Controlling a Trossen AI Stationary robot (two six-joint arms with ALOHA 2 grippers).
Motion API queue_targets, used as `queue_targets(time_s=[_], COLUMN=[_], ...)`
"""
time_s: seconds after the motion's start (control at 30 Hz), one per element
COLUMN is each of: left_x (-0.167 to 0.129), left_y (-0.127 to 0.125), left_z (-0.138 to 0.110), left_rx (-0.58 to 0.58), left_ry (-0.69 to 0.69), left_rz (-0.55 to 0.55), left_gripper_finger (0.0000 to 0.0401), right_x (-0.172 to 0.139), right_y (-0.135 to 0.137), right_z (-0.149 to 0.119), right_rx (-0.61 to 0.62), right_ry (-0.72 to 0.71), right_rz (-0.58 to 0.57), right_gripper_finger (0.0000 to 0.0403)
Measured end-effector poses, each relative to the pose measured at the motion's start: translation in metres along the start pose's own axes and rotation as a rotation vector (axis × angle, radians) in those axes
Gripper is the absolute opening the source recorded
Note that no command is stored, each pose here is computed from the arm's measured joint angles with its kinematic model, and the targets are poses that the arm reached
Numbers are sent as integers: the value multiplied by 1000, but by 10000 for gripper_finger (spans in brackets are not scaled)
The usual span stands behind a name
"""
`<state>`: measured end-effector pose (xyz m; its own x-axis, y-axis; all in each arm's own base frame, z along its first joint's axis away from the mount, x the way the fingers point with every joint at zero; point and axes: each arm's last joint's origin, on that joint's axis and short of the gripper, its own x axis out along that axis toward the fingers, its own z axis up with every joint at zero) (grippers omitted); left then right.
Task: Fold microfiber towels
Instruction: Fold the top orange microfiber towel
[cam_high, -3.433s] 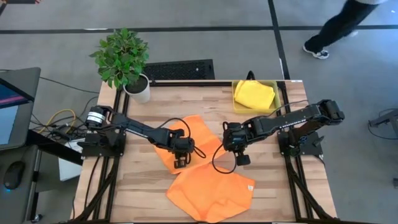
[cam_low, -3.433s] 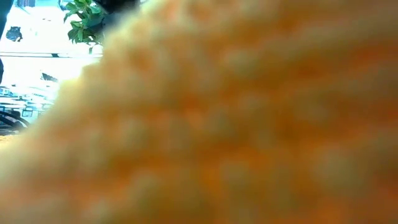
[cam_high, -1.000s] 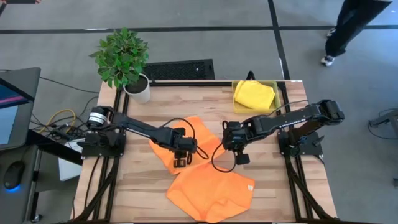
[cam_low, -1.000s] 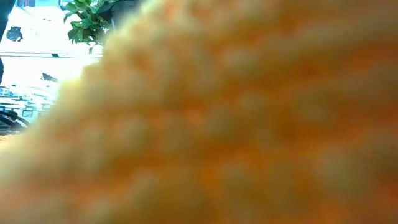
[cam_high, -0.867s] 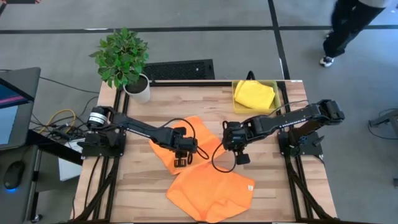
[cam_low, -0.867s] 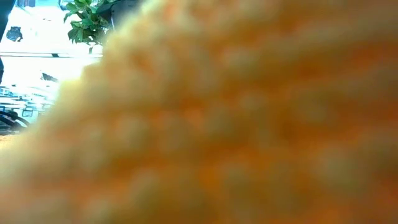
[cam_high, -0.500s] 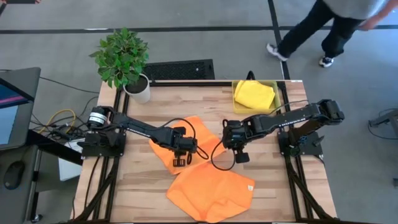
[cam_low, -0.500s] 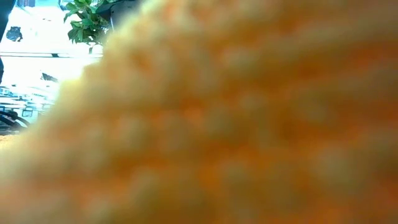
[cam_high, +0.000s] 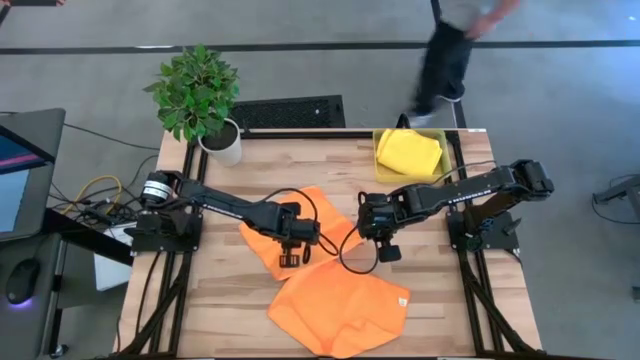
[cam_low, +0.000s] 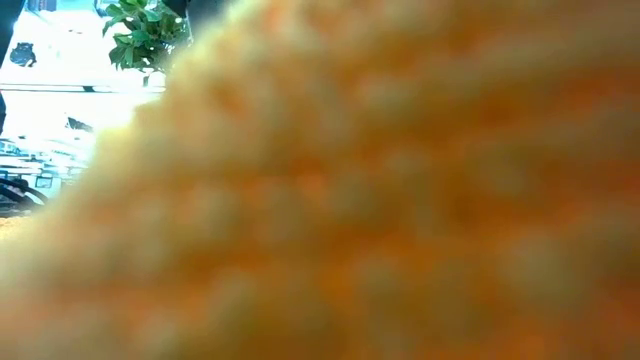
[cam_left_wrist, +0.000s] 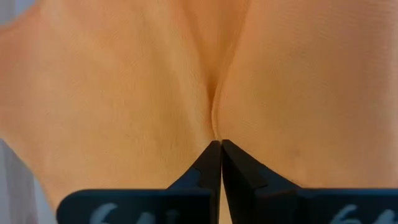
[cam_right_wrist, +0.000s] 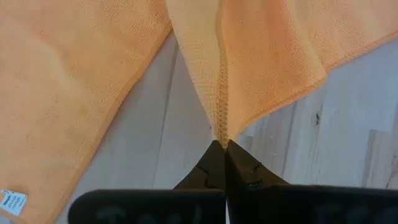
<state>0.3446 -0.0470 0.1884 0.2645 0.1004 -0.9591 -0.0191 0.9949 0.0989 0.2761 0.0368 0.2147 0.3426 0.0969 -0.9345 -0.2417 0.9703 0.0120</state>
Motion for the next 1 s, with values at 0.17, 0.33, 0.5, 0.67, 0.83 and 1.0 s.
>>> queue_targets(time_s=[0.17,0.33,0.5,0.67,0.83,1.0], left_x=[-10,-26,-43,-54,-61,-68], left_y=[-6,-17,-34,-63,-97,-128], left_z=[5,11,15,13,5,-5], left_rx=[-7,-38,-111,-213,-353,-509], left_ry=[3,0,1,-15,-40,-85], left_rz=[-29,-41,-97,-152,-209,-214], left_gripper_finger=[0,0,0,0,0,0], right_x=[0,0,-1,-1,-1,-1], right_y=[0,0,1,2,2,3], right_z=[0,-1,-3,-5,-6,-6], right_rx=[-9,-37,-89,-163,-190,-196], right_ry=[3,10,32,49,62,59], right_rz=[0,2,7,13,17,18], right_gripper_finger=[8,8,8,8,8,8])
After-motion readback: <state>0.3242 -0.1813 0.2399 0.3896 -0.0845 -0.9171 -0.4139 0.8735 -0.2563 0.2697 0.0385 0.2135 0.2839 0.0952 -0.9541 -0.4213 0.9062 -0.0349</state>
